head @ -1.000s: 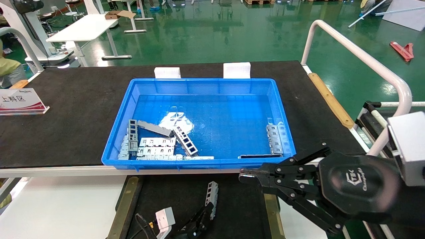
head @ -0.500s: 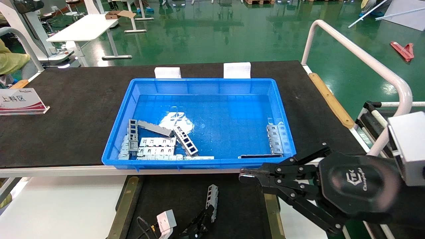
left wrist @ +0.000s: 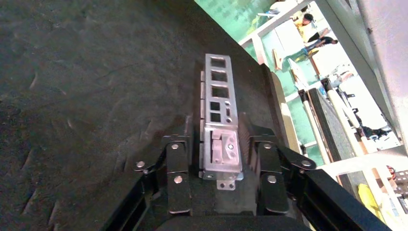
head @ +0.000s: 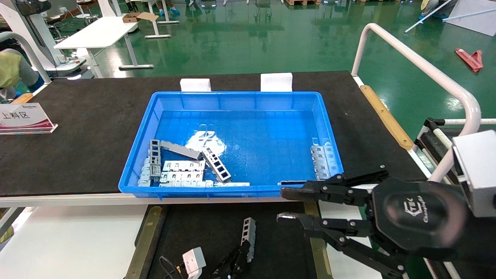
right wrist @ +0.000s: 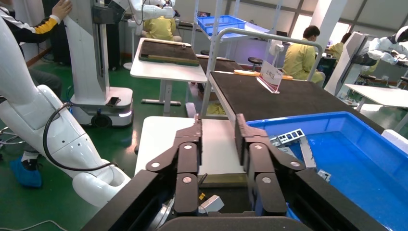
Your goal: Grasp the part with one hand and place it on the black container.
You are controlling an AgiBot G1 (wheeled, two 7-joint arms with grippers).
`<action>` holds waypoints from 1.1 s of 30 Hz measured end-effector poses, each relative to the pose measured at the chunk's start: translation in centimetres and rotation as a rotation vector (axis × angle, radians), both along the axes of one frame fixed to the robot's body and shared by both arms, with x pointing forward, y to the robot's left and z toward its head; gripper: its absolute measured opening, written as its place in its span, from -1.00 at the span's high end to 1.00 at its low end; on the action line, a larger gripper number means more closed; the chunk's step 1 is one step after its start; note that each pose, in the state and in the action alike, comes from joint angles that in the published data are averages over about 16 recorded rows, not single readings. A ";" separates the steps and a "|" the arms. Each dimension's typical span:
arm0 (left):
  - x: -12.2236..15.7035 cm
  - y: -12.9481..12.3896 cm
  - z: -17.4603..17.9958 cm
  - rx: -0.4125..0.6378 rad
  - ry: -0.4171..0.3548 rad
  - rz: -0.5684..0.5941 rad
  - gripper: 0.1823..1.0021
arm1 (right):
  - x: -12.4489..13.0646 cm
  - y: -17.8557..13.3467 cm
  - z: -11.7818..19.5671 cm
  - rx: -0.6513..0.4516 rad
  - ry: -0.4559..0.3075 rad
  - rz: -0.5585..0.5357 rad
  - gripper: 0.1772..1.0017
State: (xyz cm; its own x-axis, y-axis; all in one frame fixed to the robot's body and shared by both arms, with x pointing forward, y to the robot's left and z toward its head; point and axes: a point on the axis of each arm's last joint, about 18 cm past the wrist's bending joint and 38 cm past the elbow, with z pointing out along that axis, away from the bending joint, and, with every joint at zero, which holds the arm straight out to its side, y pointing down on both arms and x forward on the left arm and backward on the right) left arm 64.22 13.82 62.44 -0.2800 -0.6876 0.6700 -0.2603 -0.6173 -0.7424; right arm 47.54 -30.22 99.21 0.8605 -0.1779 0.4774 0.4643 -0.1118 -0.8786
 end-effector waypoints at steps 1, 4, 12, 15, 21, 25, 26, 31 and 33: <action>0.0 0.0 0.0 0.002 -0.003 0.000 0.47 | 0.0 0.0 0.0 0.000 0.000 0.000 0.70; 0.0 -0.2 0.2 0.014 -0.015 -0.004 0.38 | 0.0 0.0 0.0 0.000 0.000 0.000 0.59; 0.0 -0.5 1.1 0.090 -0.080 -0.048 0.03 | 0.0 0.0 0.0 0.000 0.000 0.000 0.18; 0.0 -0.4 1.4 0.134 -0.113 -0.078 -0.15 | 0.0 0.0 0.0 0.000 0.000 0.000 0.03; -0.5 0.4 2.1 0.227 -0.176 -0.160 -0.46 | 0.0 0.0 0.0 0.000 0.000 0.000 -0.31; -1.0 1.4 2.6 0.285 -0.211 -0.229 -0.63 | 0.0 0.0 0.0 0.000 0.000 0.000 -0.52; -1.1 1.6 2.7 0.299 -0.218 -0.248 -0.68 | 0.0 0.0 0.0 0.000 0.000 0.000 -0.56; -2.1 3.0 3.7 0.360 -0.255 -0.346 -0.81 | 0.0 0.0 0.0 0.000 0.000 0.000 -0.76; -2.6 3.5 4.2 0.380 -0.268 -0.385 -0.87 | 0.0 0.0 0.0 0.000 0.000 0.000 -0.81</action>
State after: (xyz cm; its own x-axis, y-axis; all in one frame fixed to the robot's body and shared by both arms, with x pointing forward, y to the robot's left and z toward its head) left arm 61.67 17.34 66.63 -0.6814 -0.6808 0.2688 -0.1858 -0.1943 -0.9632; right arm 47.54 -30.22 99.21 0.8605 -0.1779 0.4774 0.4643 -0.1118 -0.8786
